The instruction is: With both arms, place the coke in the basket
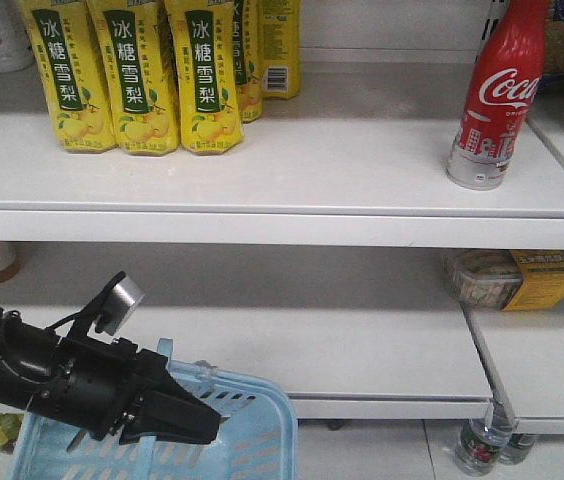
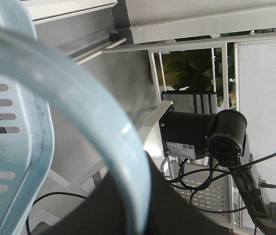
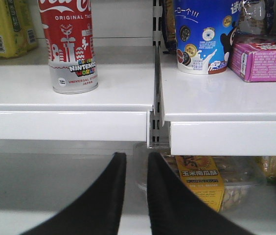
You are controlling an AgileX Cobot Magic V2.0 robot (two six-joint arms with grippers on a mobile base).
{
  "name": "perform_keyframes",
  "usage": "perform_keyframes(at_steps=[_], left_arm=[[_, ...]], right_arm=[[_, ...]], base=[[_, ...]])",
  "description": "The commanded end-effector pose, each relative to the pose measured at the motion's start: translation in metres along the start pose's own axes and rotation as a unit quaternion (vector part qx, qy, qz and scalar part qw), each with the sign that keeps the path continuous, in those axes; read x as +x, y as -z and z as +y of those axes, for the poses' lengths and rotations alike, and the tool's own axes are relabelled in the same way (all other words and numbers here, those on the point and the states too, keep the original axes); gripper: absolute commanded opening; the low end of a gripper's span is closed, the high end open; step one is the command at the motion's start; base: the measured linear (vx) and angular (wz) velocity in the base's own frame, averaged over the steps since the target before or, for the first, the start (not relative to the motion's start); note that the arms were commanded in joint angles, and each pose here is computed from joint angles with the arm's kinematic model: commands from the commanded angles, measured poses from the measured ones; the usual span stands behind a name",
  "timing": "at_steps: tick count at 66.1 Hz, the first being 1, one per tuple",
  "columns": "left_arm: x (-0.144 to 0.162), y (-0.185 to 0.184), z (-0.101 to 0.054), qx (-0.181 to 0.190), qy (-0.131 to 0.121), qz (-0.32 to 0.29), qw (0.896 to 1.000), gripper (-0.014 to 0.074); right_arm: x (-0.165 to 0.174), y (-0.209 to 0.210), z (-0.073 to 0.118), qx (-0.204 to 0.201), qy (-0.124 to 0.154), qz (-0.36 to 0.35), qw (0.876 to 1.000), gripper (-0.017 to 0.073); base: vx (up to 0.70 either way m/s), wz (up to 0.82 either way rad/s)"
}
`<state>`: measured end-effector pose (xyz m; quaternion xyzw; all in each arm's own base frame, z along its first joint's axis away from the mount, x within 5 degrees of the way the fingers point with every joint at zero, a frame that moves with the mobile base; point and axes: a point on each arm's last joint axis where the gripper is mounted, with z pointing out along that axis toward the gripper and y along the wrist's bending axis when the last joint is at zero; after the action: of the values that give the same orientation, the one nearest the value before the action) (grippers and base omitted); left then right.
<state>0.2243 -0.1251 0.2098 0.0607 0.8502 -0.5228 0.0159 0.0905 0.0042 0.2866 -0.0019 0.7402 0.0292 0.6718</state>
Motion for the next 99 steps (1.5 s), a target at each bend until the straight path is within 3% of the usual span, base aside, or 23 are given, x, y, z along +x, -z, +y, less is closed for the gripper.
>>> perform_keyframes(at_steps=[1,14,23,36,49,74,79,84,87,99], left_arm=[[-0.002,0.006,-0.019,0.046,-0.014,-0.016,0.999,-0.0006],[-0.002,0.006,-0.019,0.046,-0.014,-0.016,0.999,-0.0006],[-0.002,0.006,-0.019,0.046,-0.014,-0.016,0.999,-0.0006],[-0.002,0.006,-0.019,0.046,-0.014,-0.016,0.999,-0.0006],[-0.002,0.006,-0.019,0.046,-0.014,-0.016,0.999,-0.0006],[-0.002,0.006,-0.019,0.046,-0.014,-0.016,0.999,-0.0006],[-0.002,0.006,-0.019,0.046,-0.014,-0.016,0.999,-0.0006],[-0.002,0.006,-0.019,0.046,-0.014,-0.016,0.999,-0.0006],[-0.002,0.006,-0.019,0.046,-0.014,-0.016,0.999,-0.0006],[-0.002,0.006,-0.019,0.046,-0.014,-0.017,0.999,-0.0006]], right_arm=[[-0.018,0.000,0.000,0.000,0.008,-0.050,0.999,0.0250],[-0.018,0.000,0.000,0.001,0.010,-0.050,0.999,0.0479],[-0.018,0.000,0.000,0.000,0.010,-0.050,0.999,0.0575],[-0.027,0.001,0.001,0.000,0.010,-0.074,0.997,0.0580],[-0.062,0.000,0.002,-0.002,0.004,-0.101,0.995,0.0581],[-0.121,-0.043,0.007,-0.009,0.005,-0.101,0.995,0.0581],[-0.129,-0.052,0.015,-0.033,0.016,-0.102,0.994,0.0581],[-0.137,-0.063,0.029,-0.067,0.072,-0.113,0.989,0.0581],[-0.142,-0.068,0.033,-0.072,0.083,-0.119,0.987,0.0581],[-0.158,-0.099,0.038,-0.076,0.040,-0.114,0.990,0.0581]], base=[[0.00,0.00],[0.00,0.00],[0.00,0.00],[0.00,0.00],[0.00,0.00],[0.00,0.00],[0.00,0.00],[0.00,0.00],[0.00,0.00],[0.00,0.00]])
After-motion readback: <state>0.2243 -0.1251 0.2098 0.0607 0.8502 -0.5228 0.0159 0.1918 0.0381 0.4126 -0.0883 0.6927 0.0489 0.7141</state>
